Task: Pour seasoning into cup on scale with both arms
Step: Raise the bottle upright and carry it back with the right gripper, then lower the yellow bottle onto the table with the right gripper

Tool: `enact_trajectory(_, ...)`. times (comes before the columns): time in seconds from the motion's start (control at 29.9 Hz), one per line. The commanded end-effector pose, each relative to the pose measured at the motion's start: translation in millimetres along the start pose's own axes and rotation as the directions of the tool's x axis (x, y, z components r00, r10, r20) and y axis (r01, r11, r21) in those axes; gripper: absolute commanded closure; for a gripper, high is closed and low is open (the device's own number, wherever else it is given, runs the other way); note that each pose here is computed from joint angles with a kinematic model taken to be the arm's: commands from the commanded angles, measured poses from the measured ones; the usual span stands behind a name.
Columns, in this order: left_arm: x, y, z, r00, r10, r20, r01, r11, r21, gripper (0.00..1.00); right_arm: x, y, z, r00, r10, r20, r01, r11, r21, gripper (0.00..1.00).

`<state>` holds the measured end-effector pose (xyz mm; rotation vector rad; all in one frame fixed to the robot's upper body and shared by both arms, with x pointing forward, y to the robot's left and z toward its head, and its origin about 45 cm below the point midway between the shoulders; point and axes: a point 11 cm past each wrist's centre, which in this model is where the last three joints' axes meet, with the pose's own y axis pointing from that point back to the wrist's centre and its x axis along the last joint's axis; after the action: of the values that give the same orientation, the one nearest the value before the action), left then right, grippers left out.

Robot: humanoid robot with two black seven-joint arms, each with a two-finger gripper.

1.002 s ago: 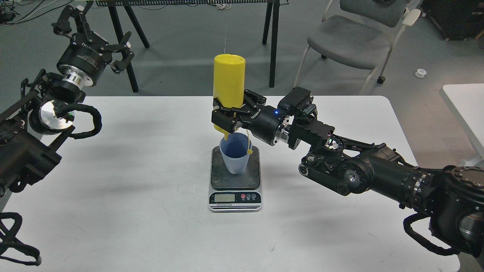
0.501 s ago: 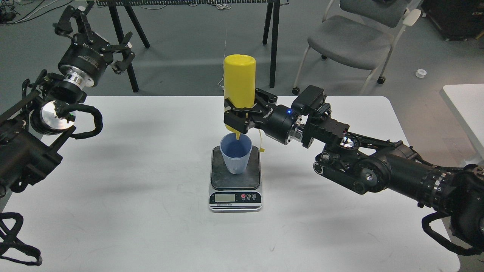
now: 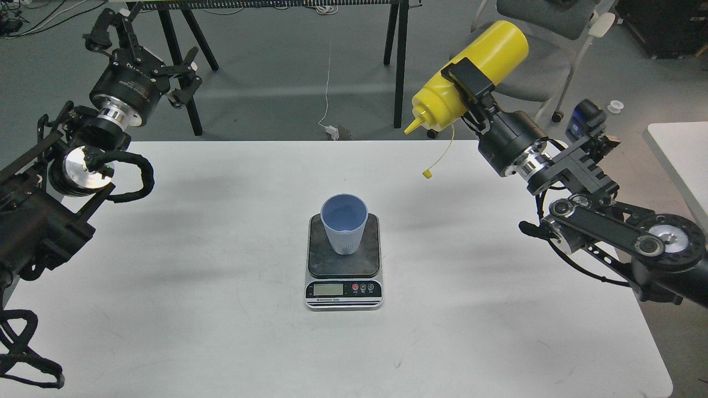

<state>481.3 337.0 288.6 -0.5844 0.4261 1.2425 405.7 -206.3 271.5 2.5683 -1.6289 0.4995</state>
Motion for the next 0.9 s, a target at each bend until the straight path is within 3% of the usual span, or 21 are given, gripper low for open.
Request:
enact_trajectory(0.0,1,1,-1,1.0,0.002,-0.006,-0.002,1.0,-0.002,0.01,17,20,20,0.949,0.163,0.268,-0.146,0.986,-0.084,0.65)
enact_trajectory(0.17,1,0,4,1.0,0.0,-0.015,0.0,1.0,-0.015,0.01,17,38,41,0.797,0.189,0.573,-0.146,0.982,-0.121,0.65)
enact_trajectory(0.37,0,-1,4,1.0,0.001,-0.03,-0.001,1.0,-0.03,0.01,32,76,90,0.36,0.237,0.902,-0.2,0.964,-0.173,0.65)
enact_trajectory(0.5,-2,-2,1,0.999,-0.003,-0.036,0.002,1.0,-0.027,0.01,17,90,117,0.163,0.213,0.963,-0.215,0.961,-0.176,0.64)
enact_trajectory(0.63,4,3,-1,0.999,0.012,-0.034,-0.013,1.0,-0.02,0.01,-10,97,128,0.066,0.147,0.987,-0.176,0.975,-0.134,0.64)
enact_trajectory(0.87,14,12,-6,0.999,0.037,-0.035,-0.037,0.999,-0.012,0.01,-47,115,146,-0.065,0.19,0.98,-0.191,0.961,-0.199,0.64)
